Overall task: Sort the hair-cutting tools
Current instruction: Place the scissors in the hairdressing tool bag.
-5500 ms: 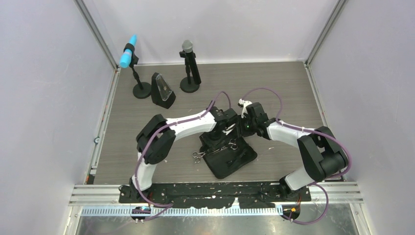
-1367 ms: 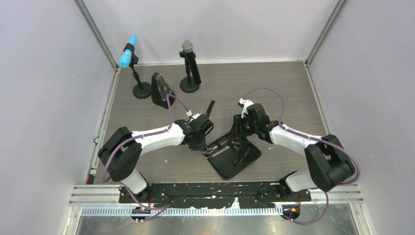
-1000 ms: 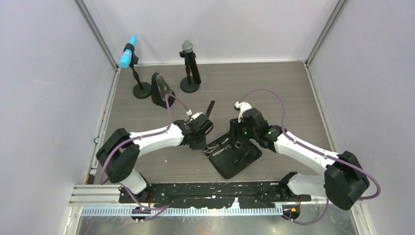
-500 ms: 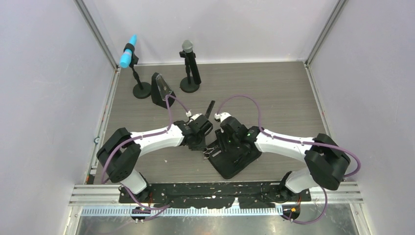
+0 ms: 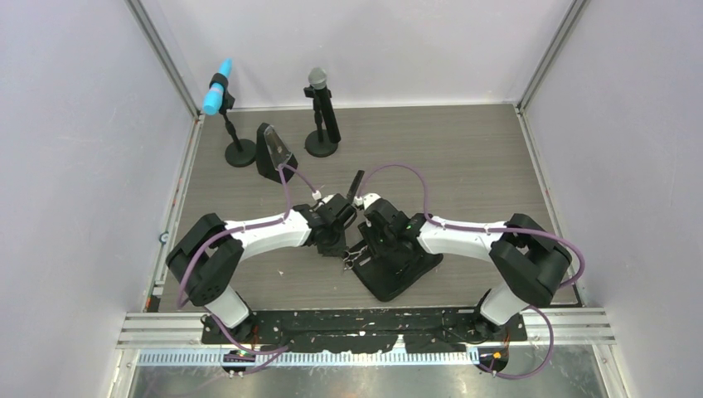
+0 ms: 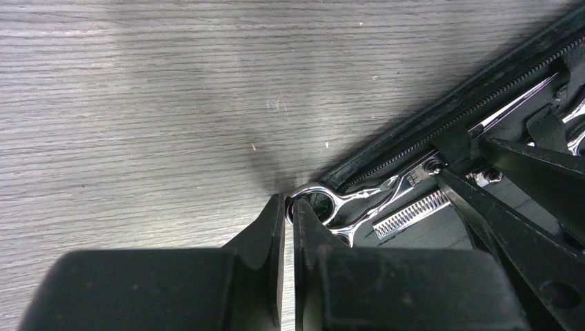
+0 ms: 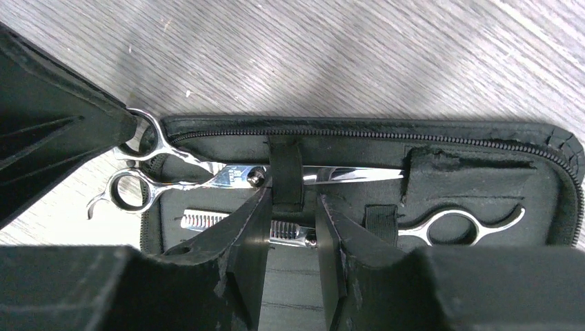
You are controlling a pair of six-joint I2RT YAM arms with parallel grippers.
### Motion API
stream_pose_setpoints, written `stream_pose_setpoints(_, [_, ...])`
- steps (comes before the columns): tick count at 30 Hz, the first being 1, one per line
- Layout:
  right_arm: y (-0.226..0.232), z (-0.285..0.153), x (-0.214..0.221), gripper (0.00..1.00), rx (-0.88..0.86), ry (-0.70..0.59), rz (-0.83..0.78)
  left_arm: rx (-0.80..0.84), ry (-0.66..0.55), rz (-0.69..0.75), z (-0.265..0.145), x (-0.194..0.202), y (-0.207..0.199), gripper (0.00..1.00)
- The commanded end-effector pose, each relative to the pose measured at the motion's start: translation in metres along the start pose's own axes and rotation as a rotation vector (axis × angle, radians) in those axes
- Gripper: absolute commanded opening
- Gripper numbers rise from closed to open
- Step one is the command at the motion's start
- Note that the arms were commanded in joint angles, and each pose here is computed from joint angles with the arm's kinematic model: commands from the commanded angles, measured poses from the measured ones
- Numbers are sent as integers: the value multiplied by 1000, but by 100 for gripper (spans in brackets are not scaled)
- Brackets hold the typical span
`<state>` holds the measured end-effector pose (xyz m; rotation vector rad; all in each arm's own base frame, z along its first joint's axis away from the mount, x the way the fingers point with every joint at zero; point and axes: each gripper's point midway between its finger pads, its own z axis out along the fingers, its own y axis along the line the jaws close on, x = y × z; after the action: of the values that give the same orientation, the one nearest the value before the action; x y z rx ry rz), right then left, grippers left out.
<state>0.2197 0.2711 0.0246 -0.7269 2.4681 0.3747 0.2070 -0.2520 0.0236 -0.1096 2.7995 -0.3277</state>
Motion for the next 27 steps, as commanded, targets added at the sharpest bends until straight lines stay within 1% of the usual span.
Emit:
stream_pose_setpoints(1, [8,4,-19,40,-17,-48,-45,21,-8,-14,3,-5,-7,2])
stream_pose_setpoints(10, [2,9,-12,40,41,0,-74,28,-16,-13,1,-7,-8,1])
stream_pose_setpoints(14, [-2,11,-9,38,62,21,-83,32,-20,-14,0,-8,-10,1])
stream_pose_setpoints(16, [-2,13,-7,34,66,28,-86,34,-22,-14,-1,-9,-10,1])
stream_pose_setpoints(18, [-3,15,-6,25,71,35,-85,37,-29,-15,-2,-11,-12,1])
stream_pose_setpoints(21, [-2,16,-5,15,66,31,-84,40,-40,-13,-4,-13,-13,1])
stream_pose_setpoints(22, [1,16,-5,9,49,30,-89,41,-43,-12,-5,-14,-14,1])
stream_pose_setpoints(24, [6,14,-6,6,13,15,-96,38,-42,-2,-5,-13,-15,1])
stream_pose_setpoints(27, [13,8,-13,5,-34,-39,-94,23,-39,25,-5,-12,-18,0])
